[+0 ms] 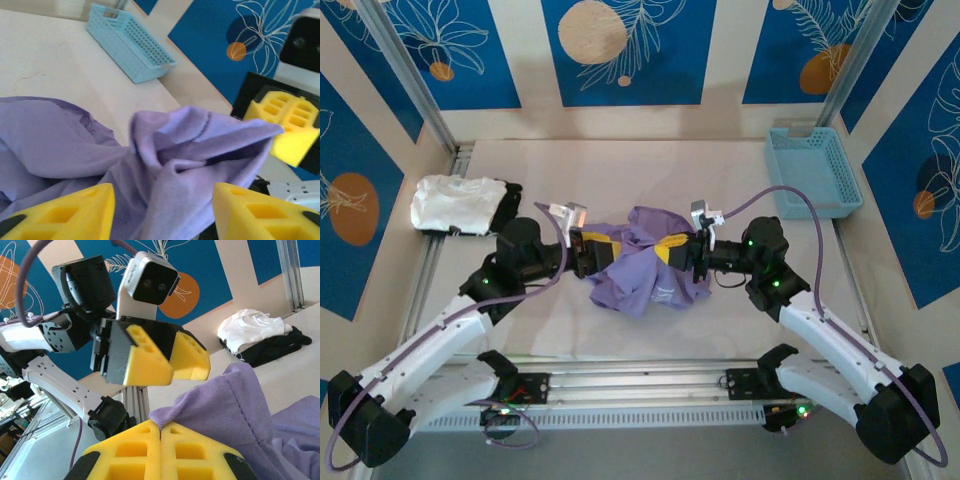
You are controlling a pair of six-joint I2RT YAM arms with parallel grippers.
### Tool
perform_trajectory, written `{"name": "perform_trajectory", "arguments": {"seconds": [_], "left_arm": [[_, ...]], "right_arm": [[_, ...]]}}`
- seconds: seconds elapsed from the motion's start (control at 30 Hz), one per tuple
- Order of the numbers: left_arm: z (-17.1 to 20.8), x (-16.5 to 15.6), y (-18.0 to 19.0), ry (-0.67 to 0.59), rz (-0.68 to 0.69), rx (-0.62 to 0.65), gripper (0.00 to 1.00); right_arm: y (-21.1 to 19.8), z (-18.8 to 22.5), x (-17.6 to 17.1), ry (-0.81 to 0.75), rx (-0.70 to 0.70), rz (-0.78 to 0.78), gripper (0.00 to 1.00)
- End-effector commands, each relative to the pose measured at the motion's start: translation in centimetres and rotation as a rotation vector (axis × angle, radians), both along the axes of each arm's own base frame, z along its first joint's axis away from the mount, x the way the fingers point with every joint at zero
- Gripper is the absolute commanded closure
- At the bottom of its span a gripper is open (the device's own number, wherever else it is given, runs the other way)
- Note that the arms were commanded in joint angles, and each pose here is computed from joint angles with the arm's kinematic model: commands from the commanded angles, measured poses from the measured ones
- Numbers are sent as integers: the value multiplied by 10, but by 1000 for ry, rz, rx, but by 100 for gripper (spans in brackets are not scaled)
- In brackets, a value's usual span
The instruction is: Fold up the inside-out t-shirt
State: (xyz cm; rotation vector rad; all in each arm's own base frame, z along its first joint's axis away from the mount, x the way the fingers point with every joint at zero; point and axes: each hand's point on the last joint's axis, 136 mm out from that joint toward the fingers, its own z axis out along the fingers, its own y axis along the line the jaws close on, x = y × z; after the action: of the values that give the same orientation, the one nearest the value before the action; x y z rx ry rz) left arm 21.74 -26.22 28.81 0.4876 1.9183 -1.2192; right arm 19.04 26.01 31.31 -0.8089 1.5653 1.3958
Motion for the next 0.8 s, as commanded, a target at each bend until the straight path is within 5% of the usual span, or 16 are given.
{"name": "perform_trajectory", "arguments": {"seconds": [0.0,0.07,0.2,0.37,0.47,0.77], "left_arm": [[-4,-2,-12,-11,-41,30,44],[-7,1,-18,-2,-55,31,51],[4,4,-24,-28,-77,-4,98],[41,-11,-8,-252,-90,-99,100],[52,-24,-10,-350,-145,-129,100],[33,-42,-16,-566,-215,48,100]], "right_arm": [[-2,15,-2,-42,17,-4,100],[-2,15,-5,-49,17,6,100],[-12,1,-5,-57,-28,-58,100],[-30,-29,-1,-53,-135,-218,100],[-27,-44,-7,-89,-229,-241,89],[-29,-11,-17,-229,-330,-254,62]]}}
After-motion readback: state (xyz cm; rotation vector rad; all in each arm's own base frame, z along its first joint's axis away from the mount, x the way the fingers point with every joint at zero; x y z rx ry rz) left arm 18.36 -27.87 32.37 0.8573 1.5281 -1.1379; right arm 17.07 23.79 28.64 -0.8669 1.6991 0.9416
